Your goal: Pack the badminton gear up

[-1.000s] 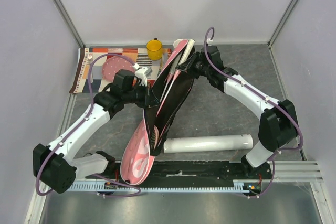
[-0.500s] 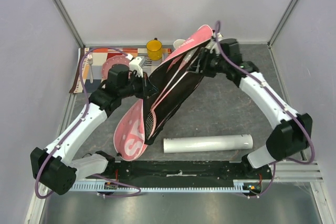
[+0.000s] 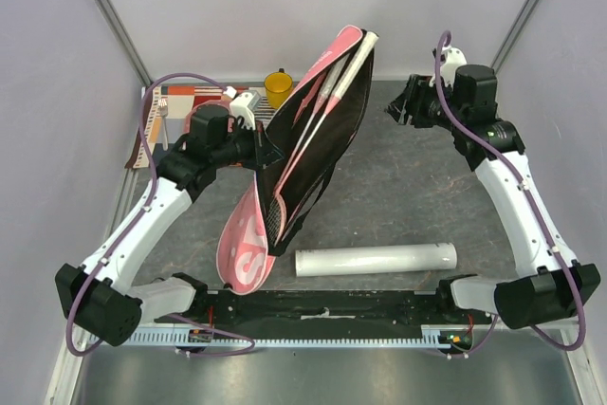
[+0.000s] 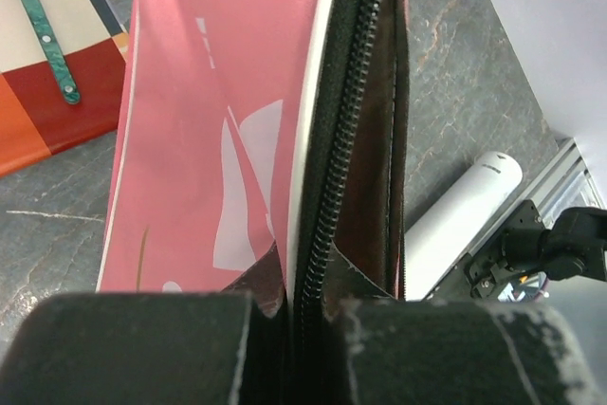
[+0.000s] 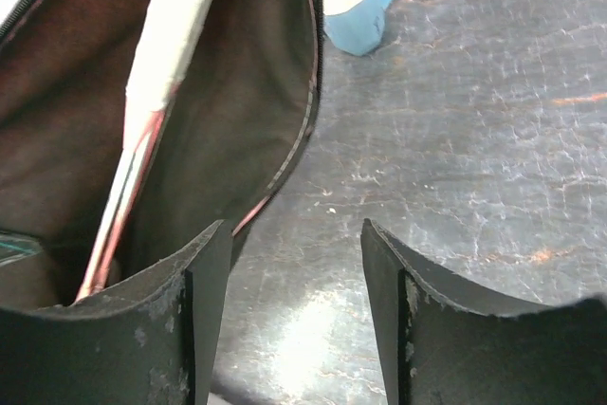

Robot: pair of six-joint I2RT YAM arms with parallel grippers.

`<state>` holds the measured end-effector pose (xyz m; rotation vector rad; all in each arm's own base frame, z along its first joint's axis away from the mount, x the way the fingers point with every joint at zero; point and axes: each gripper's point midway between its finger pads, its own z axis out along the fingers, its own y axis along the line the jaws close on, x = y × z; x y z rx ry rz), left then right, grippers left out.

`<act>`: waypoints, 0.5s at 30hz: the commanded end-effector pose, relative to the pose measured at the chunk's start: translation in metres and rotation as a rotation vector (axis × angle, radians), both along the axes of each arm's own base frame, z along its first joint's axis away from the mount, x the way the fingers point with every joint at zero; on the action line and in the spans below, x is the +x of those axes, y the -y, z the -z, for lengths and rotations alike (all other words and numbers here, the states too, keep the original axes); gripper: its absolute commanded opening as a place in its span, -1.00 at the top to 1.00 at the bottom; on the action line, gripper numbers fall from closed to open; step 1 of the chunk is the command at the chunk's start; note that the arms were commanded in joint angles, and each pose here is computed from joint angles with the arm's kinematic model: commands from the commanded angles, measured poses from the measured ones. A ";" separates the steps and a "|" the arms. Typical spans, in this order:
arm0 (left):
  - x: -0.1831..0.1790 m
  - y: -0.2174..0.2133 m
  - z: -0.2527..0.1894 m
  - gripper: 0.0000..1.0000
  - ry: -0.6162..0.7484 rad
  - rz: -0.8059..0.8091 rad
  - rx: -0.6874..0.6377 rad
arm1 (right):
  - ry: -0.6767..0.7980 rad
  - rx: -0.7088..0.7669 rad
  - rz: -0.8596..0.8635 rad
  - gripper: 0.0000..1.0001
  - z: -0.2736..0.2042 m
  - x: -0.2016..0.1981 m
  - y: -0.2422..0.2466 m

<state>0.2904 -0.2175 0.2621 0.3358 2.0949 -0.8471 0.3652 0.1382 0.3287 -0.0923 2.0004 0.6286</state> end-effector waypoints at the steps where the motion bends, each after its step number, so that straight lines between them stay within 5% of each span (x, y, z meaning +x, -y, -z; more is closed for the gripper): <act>1: 0.002 0.011 -0.058 0.95 0.164 0.093 -0.068 | 0.081 -0.015 -0.058 -0.25 0.007 0.016 -0.004; 15: -0.011 0.011 -0.056 0.95 0.123 0.141 -0.050 | 0.128 0.111 -0.167 -0.25 0.011 0.090 -0.043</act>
